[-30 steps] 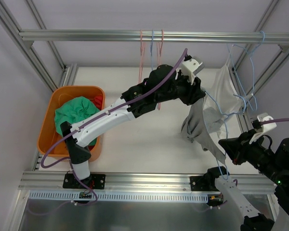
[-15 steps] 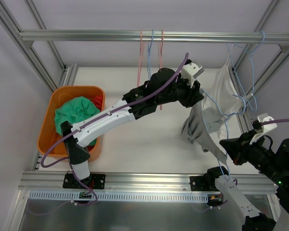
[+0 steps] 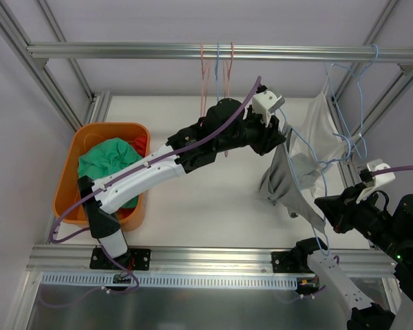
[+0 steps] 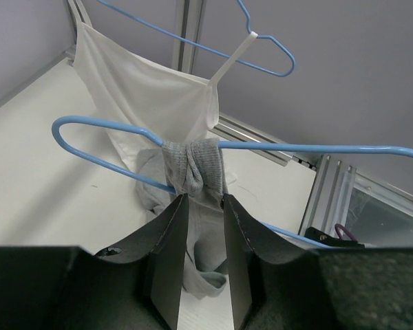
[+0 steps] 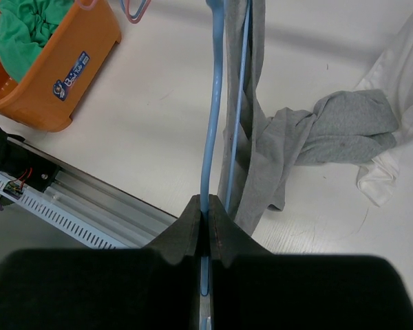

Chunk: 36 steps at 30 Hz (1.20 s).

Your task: Remove the tank top from the hanger

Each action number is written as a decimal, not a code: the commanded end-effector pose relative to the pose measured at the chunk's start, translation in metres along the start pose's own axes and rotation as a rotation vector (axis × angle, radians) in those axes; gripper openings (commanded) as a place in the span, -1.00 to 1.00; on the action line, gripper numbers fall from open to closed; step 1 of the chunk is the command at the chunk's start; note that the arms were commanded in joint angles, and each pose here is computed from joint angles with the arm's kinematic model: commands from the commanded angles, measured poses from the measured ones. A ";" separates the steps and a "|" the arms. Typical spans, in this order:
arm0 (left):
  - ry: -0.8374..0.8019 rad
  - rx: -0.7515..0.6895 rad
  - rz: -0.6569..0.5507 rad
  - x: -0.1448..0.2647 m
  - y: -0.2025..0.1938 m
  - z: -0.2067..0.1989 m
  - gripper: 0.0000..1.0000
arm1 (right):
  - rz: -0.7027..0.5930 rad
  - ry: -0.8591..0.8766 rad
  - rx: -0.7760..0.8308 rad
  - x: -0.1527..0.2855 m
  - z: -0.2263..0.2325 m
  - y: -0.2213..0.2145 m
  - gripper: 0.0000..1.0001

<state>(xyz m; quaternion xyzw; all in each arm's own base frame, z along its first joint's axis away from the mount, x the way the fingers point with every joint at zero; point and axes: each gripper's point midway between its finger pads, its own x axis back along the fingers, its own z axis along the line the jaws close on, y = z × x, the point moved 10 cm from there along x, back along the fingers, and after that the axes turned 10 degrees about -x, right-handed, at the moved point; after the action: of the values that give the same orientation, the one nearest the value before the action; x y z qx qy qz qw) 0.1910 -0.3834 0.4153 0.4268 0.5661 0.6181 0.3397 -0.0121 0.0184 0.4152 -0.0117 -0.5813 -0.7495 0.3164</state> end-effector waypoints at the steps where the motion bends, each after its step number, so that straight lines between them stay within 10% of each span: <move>1: 0.013 -0.015 -0.093 0.007 0.022 0.000 -0.44 | -0.036 0.046 0.026 0.001 0.004 0.009 -0.99; 9: 0.008 -0.013 -0.096 -0.001 0.022 0.000 -0.26 | -0.035 0.061 0.036 0.002 0.005 0.008 -0.99; 21: 0.097 -0.008 -0.096 -0.003 0.020 0.007 -1.00 | -0.033 0.125 0.038 0.005 0.010 0.006 -0.99; 36: 0.486 0.116 -0.256 0.037 0.026 0.031 -1.00 | 0.049 0.053 0.047 -0.011 -0.004 -0.004 -0.99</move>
<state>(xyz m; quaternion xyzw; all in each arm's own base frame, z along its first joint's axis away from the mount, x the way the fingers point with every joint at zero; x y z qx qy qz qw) 0.2055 -0.3647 0.4010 0.3181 0.6366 0.6539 0.2567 -0.0047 0.0206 0.4038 -0.0147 -0.5836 -0.7310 0.3533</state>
